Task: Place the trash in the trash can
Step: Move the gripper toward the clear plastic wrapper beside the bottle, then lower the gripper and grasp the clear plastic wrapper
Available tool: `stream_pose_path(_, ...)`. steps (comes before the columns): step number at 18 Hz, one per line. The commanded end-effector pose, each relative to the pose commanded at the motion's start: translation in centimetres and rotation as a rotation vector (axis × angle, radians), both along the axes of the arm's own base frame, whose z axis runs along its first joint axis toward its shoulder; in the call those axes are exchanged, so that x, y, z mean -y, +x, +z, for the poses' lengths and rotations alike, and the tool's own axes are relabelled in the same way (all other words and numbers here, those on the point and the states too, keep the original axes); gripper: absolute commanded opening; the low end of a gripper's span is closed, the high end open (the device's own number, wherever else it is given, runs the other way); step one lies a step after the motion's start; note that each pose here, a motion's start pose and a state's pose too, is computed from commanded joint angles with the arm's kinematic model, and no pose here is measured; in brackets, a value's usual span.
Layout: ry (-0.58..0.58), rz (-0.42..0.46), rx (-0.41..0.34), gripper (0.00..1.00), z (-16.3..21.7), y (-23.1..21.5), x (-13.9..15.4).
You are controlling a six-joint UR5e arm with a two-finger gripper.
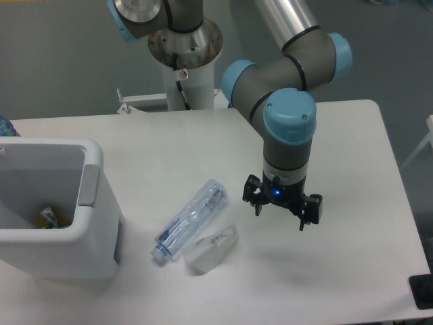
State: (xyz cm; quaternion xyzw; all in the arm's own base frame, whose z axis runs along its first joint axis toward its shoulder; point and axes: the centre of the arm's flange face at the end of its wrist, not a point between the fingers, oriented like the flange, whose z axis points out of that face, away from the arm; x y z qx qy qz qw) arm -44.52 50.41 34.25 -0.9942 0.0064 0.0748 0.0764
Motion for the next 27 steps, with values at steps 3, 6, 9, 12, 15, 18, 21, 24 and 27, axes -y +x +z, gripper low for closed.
stream_pose_path(3,0.0,0.003,0.002,1.0,-0.1,0.0,0.0)
stream_pose_path(6,0.007,0.004,0.008,1.0,0.2,0.3,-0.1)
stream_pose_path(9,0.002,-0.003,0.019,1.0,-1.0,1.0,0.1)
stream_pose_path(12,0.02,-0.033,-0.003,1.0,-2.2,3.7,-1.0)
stream_pose_path(15,0.029,-0.019,0.003,1.0,-3.4,5.7,-2.2)
stream_pose_path(18,0.005,-0.057,0.031,1.0,-5.9,7.3,-4.0)
stream_pose_path(21,-0.013,-0.084,0.048,1.0,-7.9,8.0,-5.2)
stream_pose_path(24,-0.039,-0.103,0.07,0.94,-10.5,8.3,-6.4)
stream_pose_path(27,-0.058,-0.114,0.089,0.21,-12.0,9.0,-6.5)
